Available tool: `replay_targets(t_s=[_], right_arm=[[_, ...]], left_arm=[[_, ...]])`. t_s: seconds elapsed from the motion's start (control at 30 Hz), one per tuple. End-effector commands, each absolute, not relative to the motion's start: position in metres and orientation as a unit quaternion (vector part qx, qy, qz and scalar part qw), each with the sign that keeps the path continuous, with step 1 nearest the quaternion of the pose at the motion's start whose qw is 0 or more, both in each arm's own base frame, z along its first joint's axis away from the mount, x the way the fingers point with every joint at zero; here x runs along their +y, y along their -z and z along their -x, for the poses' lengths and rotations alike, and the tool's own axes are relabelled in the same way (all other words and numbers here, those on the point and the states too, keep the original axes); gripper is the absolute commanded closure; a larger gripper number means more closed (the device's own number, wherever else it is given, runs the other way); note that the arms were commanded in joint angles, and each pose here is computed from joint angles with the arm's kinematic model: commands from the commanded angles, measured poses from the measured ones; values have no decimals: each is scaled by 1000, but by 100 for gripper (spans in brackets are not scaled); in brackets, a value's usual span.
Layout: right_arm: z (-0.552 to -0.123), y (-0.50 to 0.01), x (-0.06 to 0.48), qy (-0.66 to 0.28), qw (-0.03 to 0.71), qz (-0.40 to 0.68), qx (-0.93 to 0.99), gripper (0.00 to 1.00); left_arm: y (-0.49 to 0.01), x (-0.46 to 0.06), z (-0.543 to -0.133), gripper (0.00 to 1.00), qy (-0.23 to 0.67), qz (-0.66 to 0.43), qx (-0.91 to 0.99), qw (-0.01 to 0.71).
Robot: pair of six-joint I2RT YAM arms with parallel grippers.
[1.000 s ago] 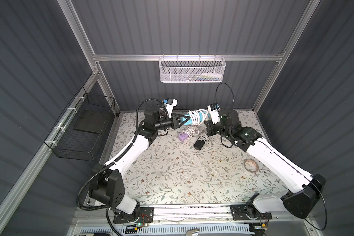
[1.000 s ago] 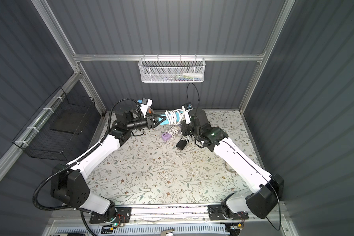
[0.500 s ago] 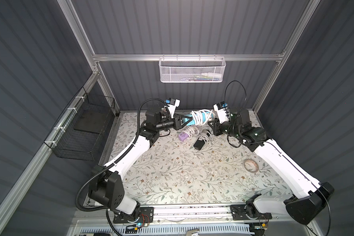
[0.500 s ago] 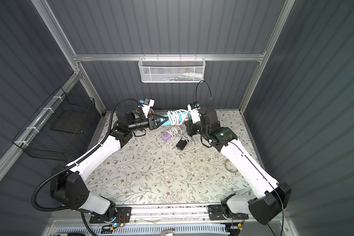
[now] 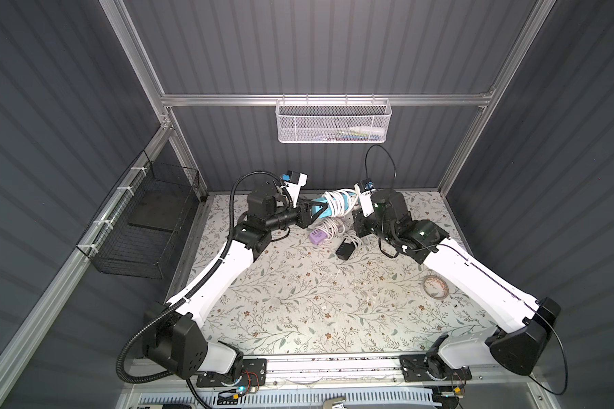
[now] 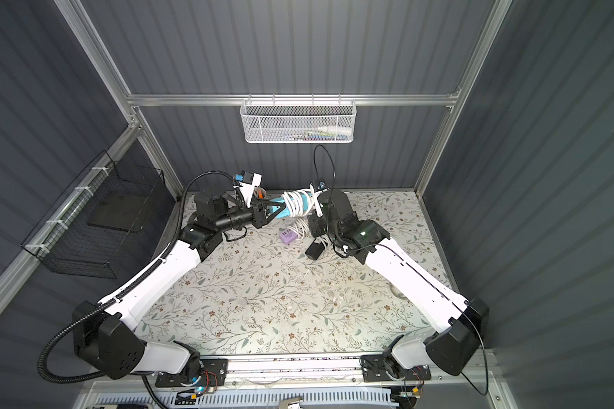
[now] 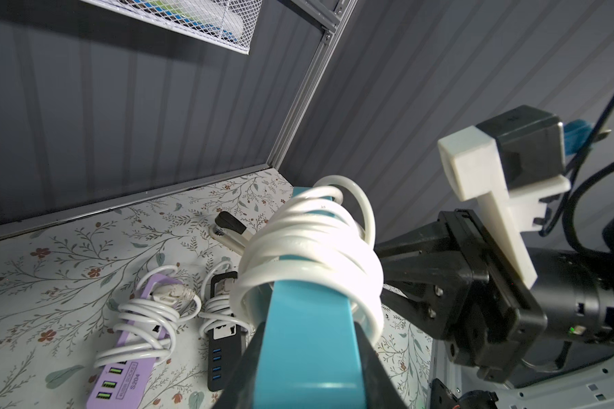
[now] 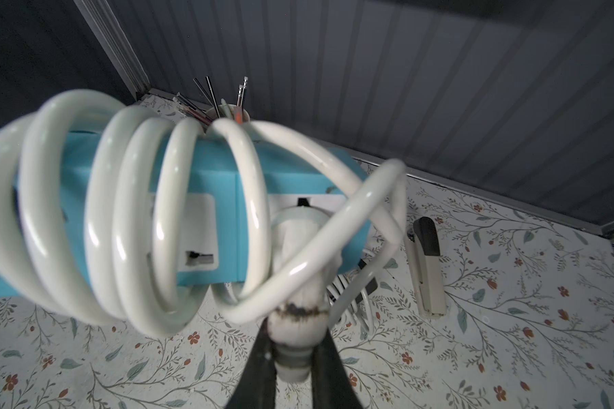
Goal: Unwrap the cord wrapped around the power strip
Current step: Unwrap the power cord from the power strip.
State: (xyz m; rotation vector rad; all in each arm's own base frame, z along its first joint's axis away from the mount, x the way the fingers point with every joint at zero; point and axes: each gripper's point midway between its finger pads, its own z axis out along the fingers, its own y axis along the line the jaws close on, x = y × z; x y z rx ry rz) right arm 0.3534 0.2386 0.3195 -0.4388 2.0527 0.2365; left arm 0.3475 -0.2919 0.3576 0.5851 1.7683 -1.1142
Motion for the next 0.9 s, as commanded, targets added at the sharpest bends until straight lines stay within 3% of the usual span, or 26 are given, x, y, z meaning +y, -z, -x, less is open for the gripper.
replay_targets(t_s=[0.0,0.33,0.87], right_arm=[[-333,-341,256,-169,495,215,825,100],[-332,-352,200,-268,496,163,810,100],[-317,-353,289,-193,508,251,801,100]], left_arm=[[-372,-291,-356,100,424,-241,707,513],[-374,-291,-356,100,439,-241,701,508],[-366,-293,-361,100,412,-227,716,515]])
